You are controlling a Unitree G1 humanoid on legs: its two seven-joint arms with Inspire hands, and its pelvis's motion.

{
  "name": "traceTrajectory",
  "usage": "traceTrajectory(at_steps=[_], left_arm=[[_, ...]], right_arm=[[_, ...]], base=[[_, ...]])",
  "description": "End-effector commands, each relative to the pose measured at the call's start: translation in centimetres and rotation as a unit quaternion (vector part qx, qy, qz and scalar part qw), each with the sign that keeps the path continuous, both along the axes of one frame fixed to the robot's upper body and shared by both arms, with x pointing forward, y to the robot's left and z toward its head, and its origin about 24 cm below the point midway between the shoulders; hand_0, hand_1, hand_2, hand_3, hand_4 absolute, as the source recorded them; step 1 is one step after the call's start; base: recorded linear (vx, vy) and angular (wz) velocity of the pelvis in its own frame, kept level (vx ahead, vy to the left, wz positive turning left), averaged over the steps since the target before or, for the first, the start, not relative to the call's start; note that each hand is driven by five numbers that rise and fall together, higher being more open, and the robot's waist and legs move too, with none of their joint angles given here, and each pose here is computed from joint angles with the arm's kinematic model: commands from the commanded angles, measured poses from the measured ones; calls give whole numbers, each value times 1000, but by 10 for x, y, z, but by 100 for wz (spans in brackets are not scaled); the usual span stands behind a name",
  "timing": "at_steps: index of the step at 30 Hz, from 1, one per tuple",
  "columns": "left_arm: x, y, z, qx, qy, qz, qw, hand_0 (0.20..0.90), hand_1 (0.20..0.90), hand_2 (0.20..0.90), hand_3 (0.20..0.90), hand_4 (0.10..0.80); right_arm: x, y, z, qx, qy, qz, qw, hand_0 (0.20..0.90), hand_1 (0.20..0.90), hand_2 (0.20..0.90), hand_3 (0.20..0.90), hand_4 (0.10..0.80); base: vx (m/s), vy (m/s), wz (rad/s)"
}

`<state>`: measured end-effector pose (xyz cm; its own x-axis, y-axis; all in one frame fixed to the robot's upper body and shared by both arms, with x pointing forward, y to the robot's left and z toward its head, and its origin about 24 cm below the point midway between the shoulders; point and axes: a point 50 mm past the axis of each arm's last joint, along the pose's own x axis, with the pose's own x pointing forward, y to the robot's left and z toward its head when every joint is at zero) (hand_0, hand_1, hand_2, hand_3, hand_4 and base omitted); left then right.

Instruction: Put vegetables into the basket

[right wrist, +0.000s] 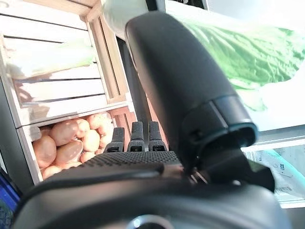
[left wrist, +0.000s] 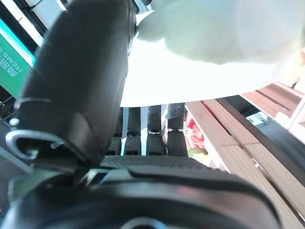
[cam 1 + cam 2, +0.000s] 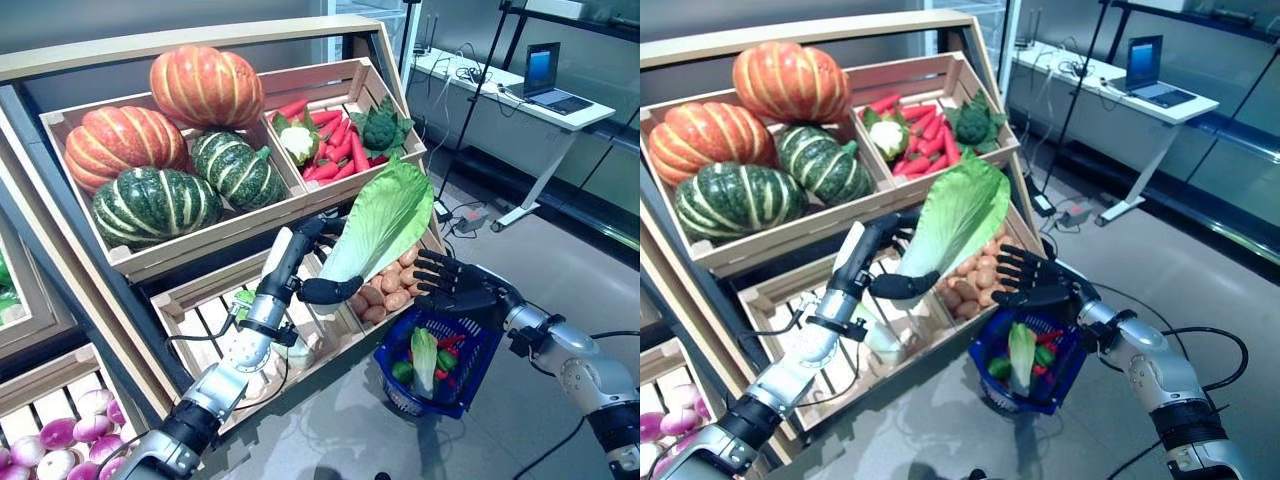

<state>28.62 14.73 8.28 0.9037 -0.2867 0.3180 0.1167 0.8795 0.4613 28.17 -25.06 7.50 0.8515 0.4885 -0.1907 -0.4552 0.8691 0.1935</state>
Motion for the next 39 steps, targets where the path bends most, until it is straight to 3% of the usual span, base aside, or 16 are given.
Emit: traceTrajectory(at_steps=[1,8,22,34,39], left_arm=[[9,-11,52,-32,-141,-42,989,300,300,300,300,400],[7,-16,51,-27,-140,-64,988,300,300,300,300,400],[4,-27,42,-45,-107,-99,988,300,300,300,300,400],[4,-38,37,-54,-88,-123,987,300,300,300,300,400],[2,-36,36,-60,-85,-128,986,300,300,300,300,400]], right_arm=[[17,2,42,66,-93,20,993,900,900,900,900,800],[25,17,48,109,-113,29,987,900,900,900,900,800],[55,37,103,192,-185,51,962,900,900,900,900,800],[60,83,147,338,-219,171,899,900,900,900,900,800],[60,85,149,311,-205,170,912,900,900,900,900,800]], base=[[0,0,0],[0,0,0],[5,3,4],[20,9,6],[19,7,9]])
